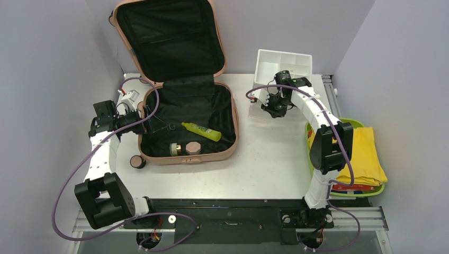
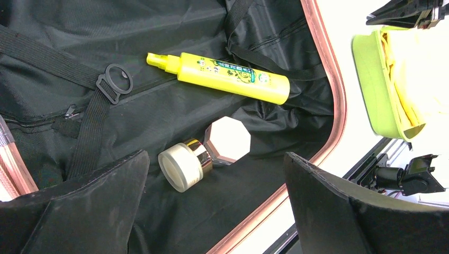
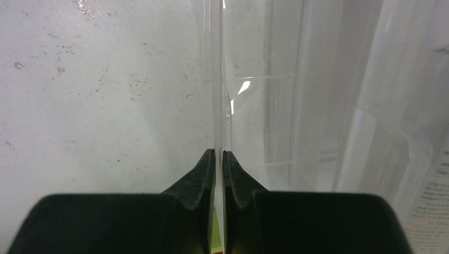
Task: Open, take out, and arrange the luggage
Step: Open the drawer in the storage box.
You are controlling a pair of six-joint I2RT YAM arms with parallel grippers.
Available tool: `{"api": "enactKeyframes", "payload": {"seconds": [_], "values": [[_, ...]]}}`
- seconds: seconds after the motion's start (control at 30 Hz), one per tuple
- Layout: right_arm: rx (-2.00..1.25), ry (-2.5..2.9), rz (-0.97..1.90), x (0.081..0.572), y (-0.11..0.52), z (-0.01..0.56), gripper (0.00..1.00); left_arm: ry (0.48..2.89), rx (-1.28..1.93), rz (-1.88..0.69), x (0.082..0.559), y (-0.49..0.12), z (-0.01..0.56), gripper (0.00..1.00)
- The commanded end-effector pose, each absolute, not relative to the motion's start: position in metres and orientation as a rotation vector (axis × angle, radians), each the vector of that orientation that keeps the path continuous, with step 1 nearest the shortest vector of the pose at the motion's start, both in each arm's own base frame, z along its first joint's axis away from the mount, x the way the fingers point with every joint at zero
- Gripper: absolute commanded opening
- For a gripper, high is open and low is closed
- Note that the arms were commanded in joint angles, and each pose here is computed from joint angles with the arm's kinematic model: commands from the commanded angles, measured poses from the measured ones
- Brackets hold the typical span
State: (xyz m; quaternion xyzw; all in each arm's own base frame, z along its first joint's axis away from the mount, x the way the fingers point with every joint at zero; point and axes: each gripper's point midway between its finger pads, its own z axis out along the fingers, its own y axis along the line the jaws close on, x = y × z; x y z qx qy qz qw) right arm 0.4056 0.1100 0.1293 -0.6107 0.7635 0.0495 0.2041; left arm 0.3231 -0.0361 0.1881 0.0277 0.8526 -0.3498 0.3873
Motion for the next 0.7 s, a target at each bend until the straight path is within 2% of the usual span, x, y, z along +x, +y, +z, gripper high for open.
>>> {"api": "enactKeyframes", "payload": {"seconds": [0.0, 0.2, 0.67], "values": [[-1.780, 2.089, 0.127, 0.389, 0.109, 0.151, 0.00, 2.104, 0.117, -0.894, 0.324, -0.038, 0.202, 0.96], [-1.820, 2.094, 0.067, 0.386, 0.097, 0.151, 0.00, 2.100, 0.117, -0.897, 0.324, -0.038, 0.202, 0.96], [-1.897, 2.086, 0.159, 0.352, 0.108, 0.146, 0.00, 2.097, 0.103, -0.906, 0.324, -0.036, 0.201, 0.96]]}}
